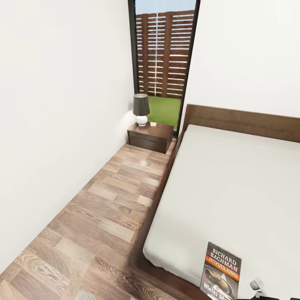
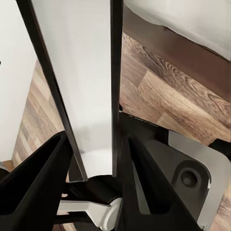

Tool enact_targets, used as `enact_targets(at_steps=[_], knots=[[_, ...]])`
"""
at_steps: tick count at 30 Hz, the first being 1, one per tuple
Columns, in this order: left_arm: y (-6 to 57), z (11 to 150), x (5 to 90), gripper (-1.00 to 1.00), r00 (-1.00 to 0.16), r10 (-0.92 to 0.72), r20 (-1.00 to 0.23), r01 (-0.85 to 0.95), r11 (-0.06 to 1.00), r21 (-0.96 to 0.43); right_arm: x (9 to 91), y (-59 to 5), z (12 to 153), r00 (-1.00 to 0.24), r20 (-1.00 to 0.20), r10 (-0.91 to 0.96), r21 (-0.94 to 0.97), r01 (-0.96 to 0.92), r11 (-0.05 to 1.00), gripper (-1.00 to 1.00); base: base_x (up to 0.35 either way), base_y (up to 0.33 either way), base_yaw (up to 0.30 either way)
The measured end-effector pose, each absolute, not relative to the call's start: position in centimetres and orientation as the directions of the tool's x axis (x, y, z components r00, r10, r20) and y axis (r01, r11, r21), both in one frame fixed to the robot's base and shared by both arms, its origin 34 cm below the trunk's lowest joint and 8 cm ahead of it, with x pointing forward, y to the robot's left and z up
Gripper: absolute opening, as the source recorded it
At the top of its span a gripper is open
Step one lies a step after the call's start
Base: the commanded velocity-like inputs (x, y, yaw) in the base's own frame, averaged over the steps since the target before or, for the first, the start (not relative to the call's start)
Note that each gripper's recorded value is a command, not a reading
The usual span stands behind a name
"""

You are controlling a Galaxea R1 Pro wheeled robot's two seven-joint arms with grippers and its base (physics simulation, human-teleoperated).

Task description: In the bedroom, move the book from the bed onto either nightstand, and place the two sandals side by side next to the bed.

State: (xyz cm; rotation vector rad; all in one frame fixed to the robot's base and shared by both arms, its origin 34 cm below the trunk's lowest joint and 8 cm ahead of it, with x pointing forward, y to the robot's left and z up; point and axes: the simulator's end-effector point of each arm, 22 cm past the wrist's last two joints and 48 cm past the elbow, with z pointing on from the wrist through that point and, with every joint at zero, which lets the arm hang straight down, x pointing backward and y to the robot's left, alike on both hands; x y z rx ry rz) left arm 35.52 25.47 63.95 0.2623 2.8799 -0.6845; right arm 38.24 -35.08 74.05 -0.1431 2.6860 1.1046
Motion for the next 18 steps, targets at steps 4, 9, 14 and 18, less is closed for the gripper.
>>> enact_targets(at_steps=[4,9,14,18], knots=[[25.1,64.1,35.8,1.0,-0.969,0.131,-0.211,0.212,0.877,-0.431,38.4,-35.1,74.2,-0.966,-0.257,-0.001,0.679,-0.181,0.711,-1.0,0.0,0.0,0.0],[25.0,64.3,36.1,1.0,-0.967,0.131,-0.219,0.216,0.877,-0.429,38.6,-35.1,74.4,-0.964,-0.265,-0.001,0.678,-0.187,0.711,-1.0,0.0,0.0,0.0],[25.0,64.5,36.4,1.0,-0.965,0.131,-0.227,0.219,0.877,-0.428,38.8,-35.1,74.7,-0.962,-0.273,-0.001,0.676,-0.192,0.711,-1.0,0.0,0.0,0.0],[25.0,64.7,36.6,1.0,-0.964,0.131,-0.233,0.222,0.877,-0.426,39.0,-35.1,74.9,-0.96,-0.279,-0.001,0.675,-0.197,0.711,-1.0,0.0,0.0,0.0]])
